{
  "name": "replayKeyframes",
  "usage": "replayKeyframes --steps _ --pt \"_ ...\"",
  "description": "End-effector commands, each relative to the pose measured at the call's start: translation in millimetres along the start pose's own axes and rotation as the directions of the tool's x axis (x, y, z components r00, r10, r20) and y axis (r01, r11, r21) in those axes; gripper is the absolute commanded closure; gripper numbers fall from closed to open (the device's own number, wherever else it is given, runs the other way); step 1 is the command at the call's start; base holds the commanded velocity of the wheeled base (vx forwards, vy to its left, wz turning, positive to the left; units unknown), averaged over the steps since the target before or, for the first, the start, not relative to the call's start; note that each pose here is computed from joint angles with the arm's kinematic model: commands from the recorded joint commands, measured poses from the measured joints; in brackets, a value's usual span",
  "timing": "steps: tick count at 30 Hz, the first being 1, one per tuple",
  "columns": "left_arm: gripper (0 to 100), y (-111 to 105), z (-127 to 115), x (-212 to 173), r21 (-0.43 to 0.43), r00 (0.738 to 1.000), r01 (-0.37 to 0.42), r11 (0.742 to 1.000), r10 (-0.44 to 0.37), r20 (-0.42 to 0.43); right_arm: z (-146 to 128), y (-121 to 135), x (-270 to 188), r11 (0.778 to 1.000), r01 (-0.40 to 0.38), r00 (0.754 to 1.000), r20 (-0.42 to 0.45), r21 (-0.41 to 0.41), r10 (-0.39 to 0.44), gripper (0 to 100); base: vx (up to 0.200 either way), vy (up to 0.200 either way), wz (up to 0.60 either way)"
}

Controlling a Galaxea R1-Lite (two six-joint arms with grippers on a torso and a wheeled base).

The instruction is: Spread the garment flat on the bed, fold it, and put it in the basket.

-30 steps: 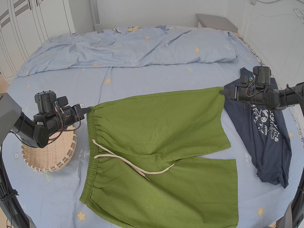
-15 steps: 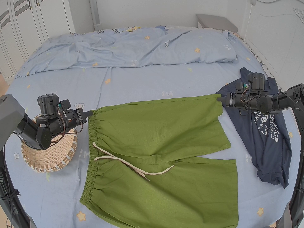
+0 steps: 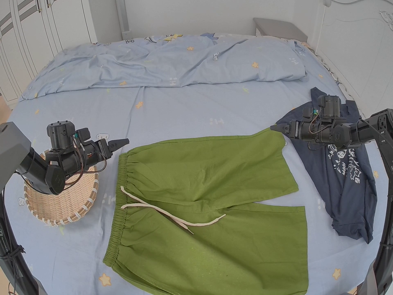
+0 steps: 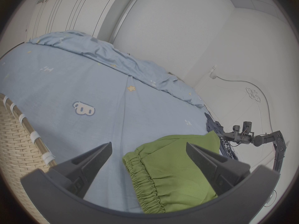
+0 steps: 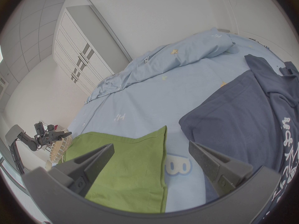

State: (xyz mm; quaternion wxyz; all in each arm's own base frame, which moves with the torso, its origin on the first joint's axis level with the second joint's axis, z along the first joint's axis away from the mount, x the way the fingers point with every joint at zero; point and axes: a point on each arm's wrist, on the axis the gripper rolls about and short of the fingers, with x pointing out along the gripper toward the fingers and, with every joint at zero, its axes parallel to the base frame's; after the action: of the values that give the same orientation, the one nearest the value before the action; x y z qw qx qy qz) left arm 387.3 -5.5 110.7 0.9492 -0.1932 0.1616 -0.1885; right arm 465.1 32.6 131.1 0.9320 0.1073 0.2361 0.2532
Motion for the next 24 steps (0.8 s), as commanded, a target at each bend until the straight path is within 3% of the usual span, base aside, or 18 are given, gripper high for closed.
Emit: replayKeyframes --steps 1,5,6,10,19,24 --pt "0 -20.1 9.7 -14.2 0.022 0.999 0.035 0.999 -0.035 0.029 13.7 8.6 -24.2 1.0 0.004 0.999 0.033 -0.009 -0.004 0 0.0 0.0 0.0" --pt "0 -49.4 8.9 -24.1 0.043 0.995 0.093 0.995 -0.094 0.023 16.2 18.9 -53.2 1.0 0.014 0.999 0.038 -0.003 -0.014 0 0.0 0.0 0.0" --pt "0 -65.3 7.1 -32.2 0.053 0.992 0.126 0.991 -0.127 0.017 13.7 28.0 -72.5 1.0 0.013 0.999 0.034 0.0 -0.013 0 0.0 0.0 0.0" --pt "0 -85.9 -1.5 -58.2 0.046 0.987 0.16 0.986 -0.16 -0.009 -0.8 50.9 -120.3 1.0 0.012 1.0 0.017 0.018 -0.012 0 0.0 0.0 0.0" --pt "0 -87.1 -47.4 -143.6 -0.171 0.989 0.094 0.981 -0.111 -0.094 -94.4 95.5 -206.1 0.992 0.025 0.993 -0.115 0.127 -0.011 0 0.0 0.0 0.0" --pt "0 -83.1 -89.7 -186.2 -0.254 0.969 0.091 0.963 -0.144 -0.199 -141.9 107.6 -232.4 0.984 0.037 0.986 -0.164 0.177 -0.008 0 0.0 0.0 0.0"
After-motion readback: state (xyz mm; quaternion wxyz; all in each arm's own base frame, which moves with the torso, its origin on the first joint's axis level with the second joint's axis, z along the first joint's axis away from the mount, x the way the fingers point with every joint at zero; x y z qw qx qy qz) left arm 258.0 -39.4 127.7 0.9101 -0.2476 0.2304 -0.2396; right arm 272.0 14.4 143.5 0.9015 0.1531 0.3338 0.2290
